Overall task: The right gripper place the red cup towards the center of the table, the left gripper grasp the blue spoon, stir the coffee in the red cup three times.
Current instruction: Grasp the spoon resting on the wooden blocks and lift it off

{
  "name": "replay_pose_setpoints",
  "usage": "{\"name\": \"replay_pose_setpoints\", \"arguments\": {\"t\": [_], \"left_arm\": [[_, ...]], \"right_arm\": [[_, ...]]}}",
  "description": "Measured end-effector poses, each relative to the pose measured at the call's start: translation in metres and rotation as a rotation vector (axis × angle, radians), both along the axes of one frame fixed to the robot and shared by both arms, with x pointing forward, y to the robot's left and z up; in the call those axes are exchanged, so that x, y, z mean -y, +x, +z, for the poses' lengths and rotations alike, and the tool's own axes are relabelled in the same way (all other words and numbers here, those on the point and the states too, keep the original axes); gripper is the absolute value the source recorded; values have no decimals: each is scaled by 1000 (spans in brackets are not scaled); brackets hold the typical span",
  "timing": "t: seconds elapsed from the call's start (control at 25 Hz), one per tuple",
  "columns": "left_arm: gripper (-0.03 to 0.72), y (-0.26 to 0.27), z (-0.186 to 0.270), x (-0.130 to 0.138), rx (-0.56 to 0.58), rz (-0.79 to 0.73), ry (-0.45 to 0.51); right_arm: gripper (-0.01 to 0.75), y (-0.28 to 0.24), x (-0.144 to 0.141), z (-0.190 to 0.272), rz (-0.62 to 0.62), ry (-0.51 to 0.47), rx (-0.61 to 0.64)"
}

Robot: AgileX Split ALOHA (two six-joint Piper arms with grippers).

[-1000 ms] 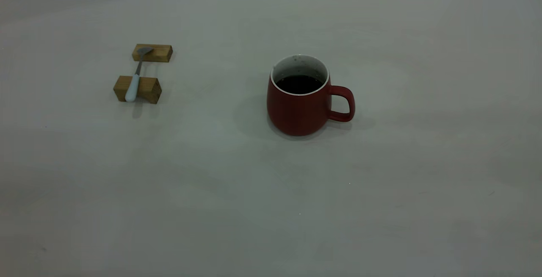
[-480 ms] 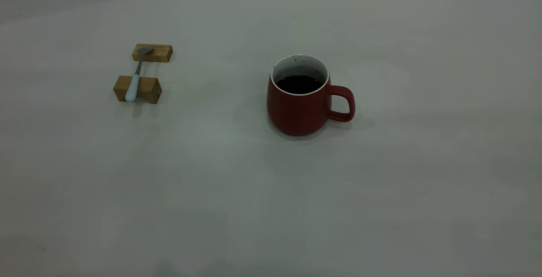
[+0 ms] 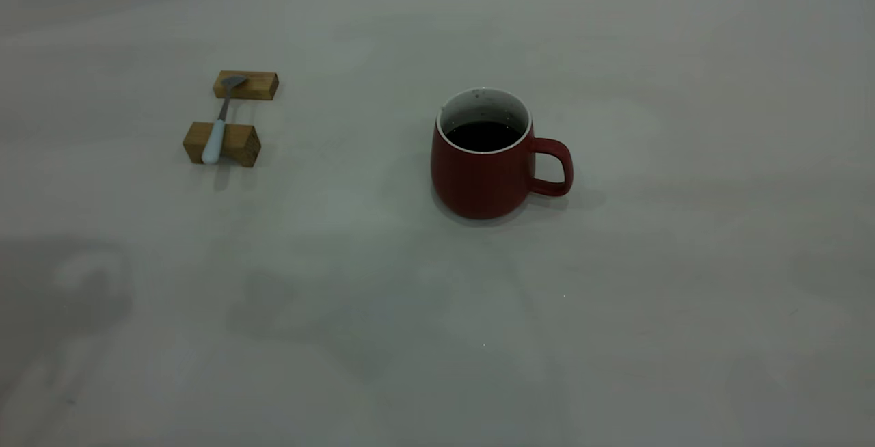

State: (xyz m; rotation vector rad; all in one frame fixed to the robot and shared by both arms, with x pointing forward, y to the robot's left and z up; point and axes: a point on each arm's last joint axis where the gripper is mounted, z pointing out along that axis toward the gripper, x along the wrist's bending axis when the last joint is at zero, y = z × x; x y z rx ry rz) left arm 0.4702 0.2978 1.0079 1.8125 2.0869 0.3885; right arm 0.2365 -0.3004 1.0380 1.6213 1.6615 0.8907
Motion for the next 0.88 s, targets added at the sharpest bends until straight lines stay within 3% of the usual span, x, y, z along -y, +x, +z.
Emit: {"name": "replay_pose_setpoints", "arguments": {"t": [0.52,0.88], "left_arm": [[655,100,-97,29,-192,-57,-25],[634,139,-159,53,-282,-105,-15]], "right_arm": [[236,0,0,0,0,0,0],[237,0,0,0,0,0,0]]}}
